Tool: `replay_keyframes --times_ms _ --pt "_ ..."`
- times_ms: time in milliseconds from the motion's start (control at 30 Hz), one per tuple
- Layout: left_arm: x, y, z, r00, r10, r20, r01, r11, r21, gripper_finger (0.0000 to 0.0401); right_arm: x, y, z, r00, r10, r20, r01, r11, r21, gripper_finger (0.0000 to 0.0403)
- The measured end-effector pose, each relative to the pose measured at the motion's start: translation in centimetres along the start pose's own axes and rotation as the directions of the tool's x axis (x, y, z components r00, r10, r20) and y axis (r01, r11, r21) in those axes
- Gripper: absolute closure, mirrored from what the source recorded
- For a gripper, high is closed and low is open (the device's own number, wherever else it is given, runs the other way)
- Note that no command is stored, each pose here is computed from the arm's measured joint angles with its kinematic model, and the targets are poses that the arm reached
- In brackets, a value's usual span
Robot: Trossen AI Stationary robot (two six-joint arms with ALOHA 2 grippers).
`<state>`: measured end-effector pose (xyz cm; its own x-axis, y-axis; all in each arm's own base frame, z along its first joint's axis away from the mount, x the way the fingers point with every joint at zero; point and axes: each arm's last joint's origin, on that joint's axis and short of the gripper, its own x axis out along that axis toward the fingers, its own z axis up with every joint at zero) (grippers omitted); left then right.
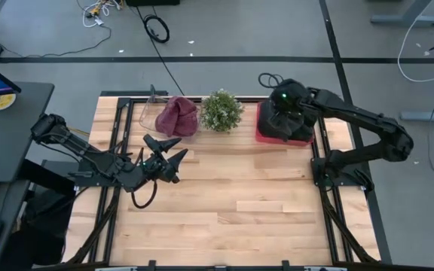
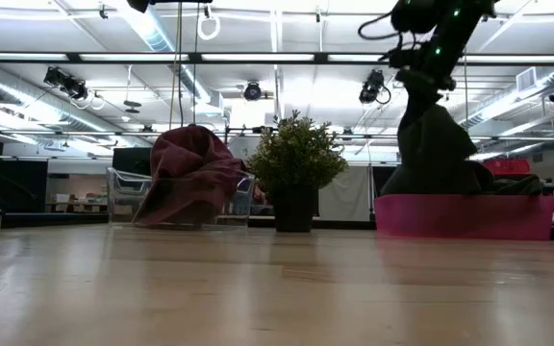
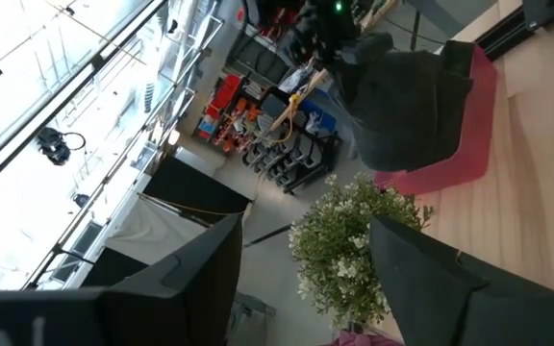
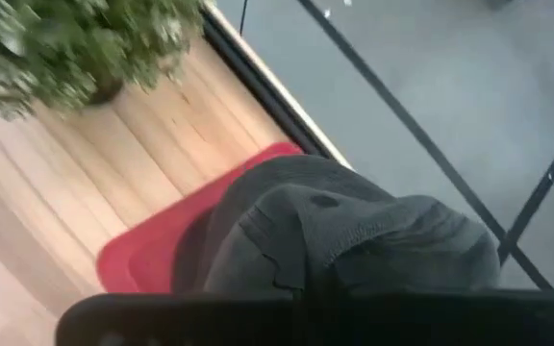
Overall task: Pick & Place hat
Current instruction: Put the black cap into the pink bin
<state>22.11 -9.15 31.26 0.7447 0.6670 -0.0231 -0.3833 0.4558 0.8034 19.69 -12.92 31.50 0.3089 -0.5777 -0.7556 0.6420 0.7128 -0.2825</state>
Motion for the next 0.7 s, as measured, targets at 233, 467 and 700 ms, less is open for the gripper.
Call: replay_keyframes --times_ms 233,467,700 --pt "0.0 -0.1 -0.1 1.0 -0.006 -0.005 0.006 1.0 0.004 0.0169 2.3 0.2 -0.3 0.989 0.075 -0.127 -0.077 0.997 -0.012 0.0403" --pt "0.0 -0.2 -0.2 1.0 -0.009 -0.008 0.009 1.0 0.014 0.0169 3.3 0.5 -0.3 0.982 0.09 -0.167 -0.091 0.996 0.0 0.0403" --pt "0.0 -0.2 -0.2 1.0 -0.009 -0.008 0.009 1.0 0.009 0.0169 4.7 0.1 -0.4 0.974 0.078 -0.214 -0.067 0.996 0.058 0.0401"
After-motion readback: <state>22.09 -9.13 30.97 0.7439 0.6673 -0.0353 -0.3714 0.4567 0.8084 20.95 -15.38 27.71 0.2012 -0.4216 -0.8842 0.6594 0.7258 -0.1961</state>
